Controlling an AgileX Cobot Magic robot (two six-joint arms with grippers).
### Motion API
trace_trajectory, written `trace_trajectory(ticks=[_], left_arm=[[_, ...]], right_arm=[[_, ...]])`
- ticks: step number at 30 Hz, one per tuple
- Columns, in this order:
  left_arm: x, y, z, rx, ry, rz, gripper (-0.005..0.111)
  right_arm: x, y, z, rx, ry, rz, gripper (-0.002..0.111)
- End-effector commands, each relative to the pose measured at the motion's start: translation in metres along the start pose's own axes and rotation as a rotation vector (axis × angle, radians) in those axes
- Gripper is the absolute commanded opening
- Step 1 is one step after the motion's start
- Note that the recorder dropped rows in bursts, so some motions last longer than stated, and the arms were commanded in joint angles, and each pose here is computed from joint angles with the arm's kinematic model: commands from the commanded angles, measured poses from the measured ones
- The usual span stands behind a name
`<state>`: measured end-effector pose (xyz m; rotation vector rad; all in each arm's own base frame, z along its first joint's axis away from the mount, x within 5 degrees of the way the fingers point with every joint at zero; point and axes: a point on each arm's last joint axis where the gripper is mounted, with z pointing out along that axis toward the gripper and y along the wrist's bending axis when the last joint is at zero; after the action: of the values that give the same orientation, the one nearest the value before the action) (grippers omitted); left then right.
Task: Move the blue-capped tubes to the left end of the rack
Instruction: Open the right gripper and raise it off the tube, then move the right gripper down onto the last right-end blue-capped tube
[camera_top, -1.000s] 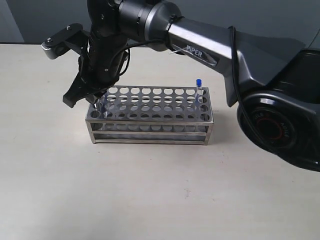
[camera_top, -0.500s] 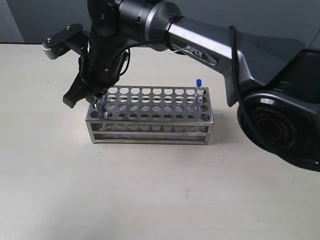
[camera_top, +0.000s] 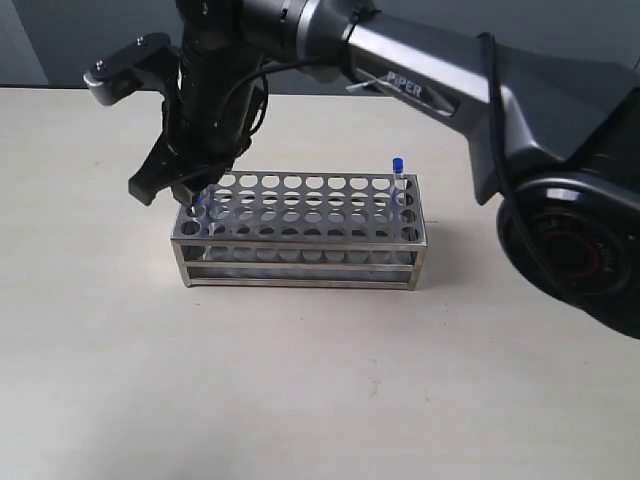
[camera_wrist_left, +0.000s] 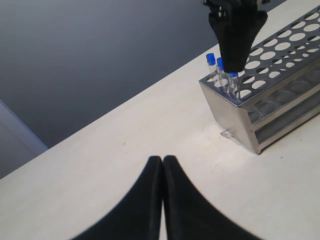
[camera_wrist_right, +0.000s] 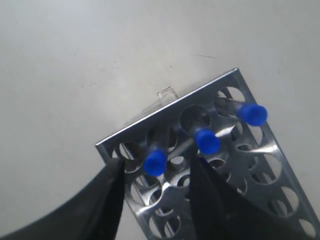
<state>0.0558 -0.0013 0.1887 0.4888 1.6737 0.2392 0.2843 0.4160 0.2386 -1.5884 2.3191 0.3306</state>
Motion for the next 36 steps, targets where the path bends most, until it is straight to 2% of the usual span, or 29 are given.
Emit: trace_trajectory(ticks=[1,5,7,9,14,17,23,29,33,36], left_arm=[[-0.002,0.000,0.000,0.003,-0.011,-0.003,0.001],[-0.002,0.000,0.000,0.003,-0.011,-0.003,0.001],[-0.002,0.000,0.000,0.003,-0.011,-0.003,0.001],[-0.002,0.000,0.000,0.003,-0.011,-0.003,0.001],[-0.002,0.000,0.000,0.003,-0.011,-0.003,0.001],[-0.002,0.000,0.000,0.003,-0.011,-0.003,0.001],[-0.002,0.000,0.000,0.003,-0.011,-0.003,0.001],[-0.002,0.000,0.000,0.003,-0.011,-0.003,0.001],[-0.002,0.000,0.000,0.003,-0.011,-0.003,0.001],[-0.002,0.000,0.000,0.005,-0.006,-0.010,0.001]], right_arm=[[-0.002,0.000,-0.045,0.039,-0.045,0.004,0.041],[-0.001,-0.010,-0.072,0.184,-0.064,0.019,0.041],[0.003,-0.024,-0.082,0.281,-0.062,0.051,0.041],[0.008,-0.040,-0.089,0.316,-0.068,0.114,0.041],[0.032,-0.084,-0.096,0.327,-0.042,0.269,0.041],[0.054,-0.100,-0.090,0.309,0.017,0.338,0.041],[0.082,-0.111,-0.072,0.297,0.128,0.375,0.041],[0.087,-0.111,-0.066,0.308,0.163,0.366,0.041],[0.090,-0.117,-0.064,0.356,0.185,0.355,0.041],[0.097,-0.126,-0.059,0.335,0.195,0.392,0.041]])
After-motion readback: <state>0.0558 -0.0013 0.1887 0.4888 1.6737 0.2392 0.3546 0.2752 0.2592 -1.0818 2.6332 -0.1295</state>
